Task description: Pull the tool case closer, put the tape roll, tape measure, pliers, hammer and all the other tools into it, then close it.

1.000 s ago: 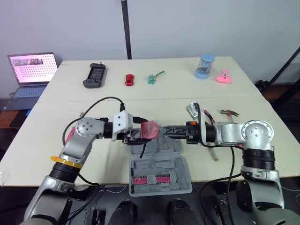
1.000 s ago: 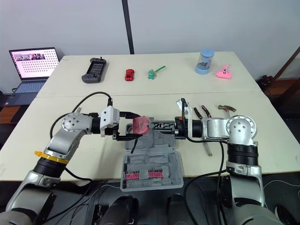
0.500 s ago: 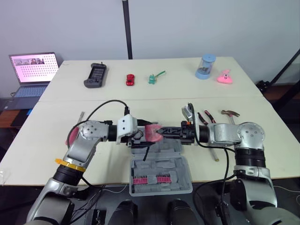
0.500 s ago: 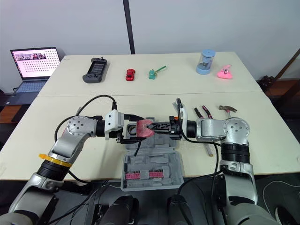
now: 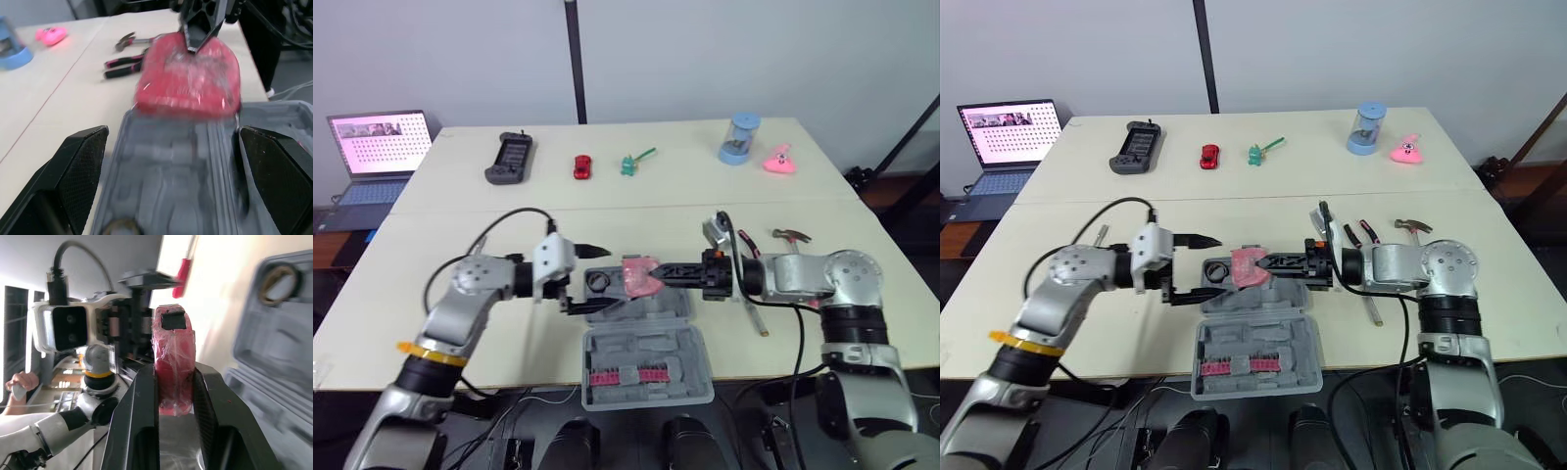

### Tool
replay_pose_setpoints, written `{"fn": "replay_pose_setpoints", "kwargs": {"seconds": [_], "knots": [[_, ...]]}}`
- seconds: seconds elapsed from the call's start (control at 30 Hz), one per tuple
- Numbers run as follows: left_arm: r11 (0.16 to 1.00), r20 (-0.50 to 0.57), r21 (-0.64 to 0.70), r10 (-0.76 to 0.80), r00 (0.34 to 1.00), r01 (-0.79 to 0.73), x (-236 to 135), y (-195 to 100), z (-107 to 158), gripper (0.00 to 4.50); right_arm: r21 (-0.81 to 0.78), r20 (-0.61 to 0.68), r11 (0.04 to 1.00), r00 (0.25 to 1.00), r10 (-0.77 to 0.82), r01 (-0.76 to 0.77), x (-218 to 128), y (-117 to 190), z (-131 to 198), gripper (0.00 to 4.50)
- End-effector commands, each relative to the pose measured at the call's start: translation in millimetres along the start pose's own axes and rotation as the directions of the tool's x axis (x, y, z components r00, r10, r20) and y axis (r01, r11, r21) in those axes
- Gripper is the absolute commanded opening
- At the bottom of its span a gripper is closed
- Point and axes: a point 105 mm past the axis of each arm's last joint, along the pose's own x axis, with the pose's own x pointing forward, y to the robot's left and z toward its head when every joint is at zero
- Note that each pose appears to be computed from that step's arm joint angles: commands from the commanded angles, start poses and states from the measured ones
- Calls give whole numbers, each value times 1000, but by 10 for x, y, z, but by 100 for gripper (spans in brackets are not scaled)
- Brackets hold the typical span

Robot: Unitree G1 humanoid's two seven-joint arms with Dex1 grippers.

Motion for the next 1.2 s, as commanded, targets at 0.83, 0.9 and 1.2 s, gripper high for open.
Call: {"fn": "replay_pose_setpoints", "kwargs": {"seconds": [0.83,0.9,1.2], "knots": [[981,14,-195,-2,1000,5,-322,-562,110,450,-61,70,959,960,-271,275,-1025,-664,-255,43],[979,17,-200,-22,1000,25,-303,-570,119,450,-16,57,965,964,-260,262,-991,-722,-351,43],[979,7,-195,-57,998,57,-264,-539,101,450,18,69,952,950,-306,305,-878,-1012,-513,43]]}}
